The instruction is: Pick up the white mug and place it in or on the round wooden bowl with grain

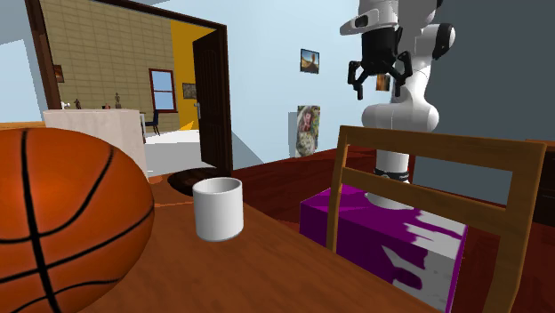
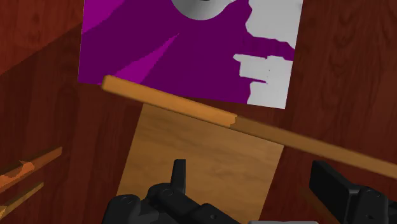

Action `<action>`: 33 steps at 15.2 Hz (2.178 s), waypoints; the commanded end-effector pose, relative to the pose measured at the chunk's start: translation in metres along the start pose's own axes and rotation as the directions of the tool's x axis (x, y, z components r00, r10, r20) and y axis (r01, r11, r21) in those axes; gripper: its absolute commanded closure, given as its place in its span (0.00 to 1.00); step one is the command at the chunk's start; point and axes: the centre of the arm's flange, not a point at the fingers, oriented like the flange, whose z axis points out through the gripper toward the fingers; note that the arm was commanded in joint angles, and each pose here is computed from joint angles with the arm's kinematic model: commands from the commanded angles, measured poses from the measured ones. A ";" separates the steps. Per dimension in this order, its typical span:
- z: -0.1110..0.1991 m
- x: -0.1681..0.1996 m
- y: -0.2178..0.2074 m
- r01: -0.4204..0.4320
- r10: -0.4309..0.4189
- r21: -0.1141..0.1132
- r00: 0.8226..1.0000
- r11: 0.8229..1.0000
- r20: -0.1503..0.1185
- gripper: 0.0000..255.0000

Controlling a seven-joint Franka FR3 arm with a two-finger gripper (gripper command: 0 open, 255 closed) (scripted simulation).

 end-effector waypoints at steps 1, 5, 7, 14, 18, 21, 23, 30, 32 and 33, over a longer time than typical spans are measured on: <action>0.000 0.000 0.000 0.000 0.000 0.000 1.000 1.000 0.000 0.00; 0.016 0.043 0.020 0.011 -0.011 -0.008 1.000 1.000 -0.019 0.00; 0.023 0.064 0.030 0.016 -0.016 -0.013 0.999 1.000 -0.028 0.00; 0.048 0.140 0.065 0.034 -0.036 -0.028 0.998 0.999 -0.060 0.00; 0.060 0.185 0.084 0.045 -0.048 -0.037 0.996 0.998 -0.079 0.00; 0.069 0.218 0.098 0.052 -0.056 -0.044 0.994 0.998 -0.092 0.00; 0.075 0.240 0.107 0.057 -0.062 -0.049 0.993 0.997 -0.101 0.00; 0.092 0.320 0.139 0.074 -0.083 -0.066 0.988 0.995 -0.133 0.00; 0.097 0.342 0.148 0.079 -0.089 -0.071 0.986 0.994 -0.142 0.00; 0.099 0.354 0.152 0.081 -0.092 -0.073 0.985 0.994 -0.146 0.00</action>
